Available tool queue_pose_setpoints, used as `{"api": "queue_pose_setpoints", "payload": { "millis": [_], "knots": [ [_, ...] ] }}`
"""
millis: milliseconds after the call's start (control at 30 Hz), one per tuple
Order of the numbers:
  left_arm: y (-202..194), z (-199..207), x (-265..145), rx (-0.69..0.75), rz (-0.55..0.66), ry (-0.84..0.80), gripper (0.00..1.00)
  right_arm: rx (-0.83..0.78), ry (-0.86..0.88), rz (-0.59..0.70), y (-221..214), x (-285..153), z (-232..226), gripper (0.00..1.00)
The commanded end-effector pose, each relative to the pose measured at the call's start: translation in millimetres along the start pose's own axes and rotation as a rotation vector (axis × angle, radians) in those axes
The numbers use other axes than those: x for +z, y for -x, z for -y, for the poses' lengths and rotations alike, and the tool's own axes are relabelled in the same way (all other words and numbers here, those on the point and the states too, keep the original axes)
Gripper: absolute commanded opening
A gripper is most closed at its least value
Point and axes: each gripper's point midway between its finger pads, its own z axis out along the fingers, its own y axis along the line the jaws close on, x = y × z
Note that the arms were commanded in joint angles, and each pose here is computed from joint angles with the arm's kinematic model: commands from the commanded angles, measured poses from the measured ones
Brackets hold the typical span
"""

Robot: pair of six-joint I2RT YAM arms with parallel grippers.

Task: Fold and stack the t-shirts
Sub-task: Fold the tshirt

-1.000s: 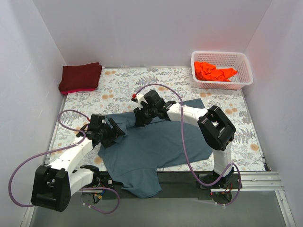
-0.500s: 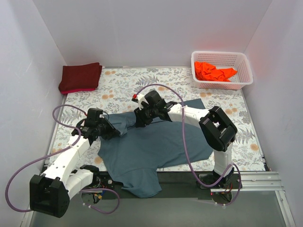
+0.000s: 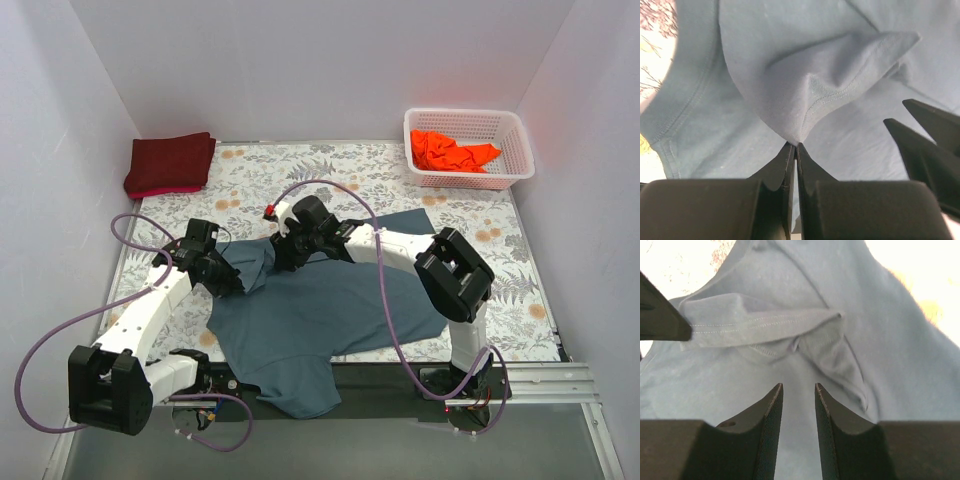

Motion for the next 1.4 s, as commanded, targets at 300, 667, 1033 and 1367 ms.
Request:
{"api": "queue_pose_setpoints", "payload": {
  "millis": [300,667,1033,1367],
  "knots": [
    [48,1,-3,-0.08,0.075,0.083,0.0,-0.298,-0.118,0.049,32,33,8,0.42],
    [58,3,4,-0.06,0.072,0.097,0.0,-0.309,-0.113,-0.005,20,55,14,0.43],
    [55,-3,6,-0.063,0.068,0.105,0.0,-0.3,-0.106,-0.008,22,54,11,0.12],
    [48,-8,-4,-0.096,0.074,0.097,0.0,-0.311,-0.081,0.042,38,13,-9,0.1]
  ]
}}
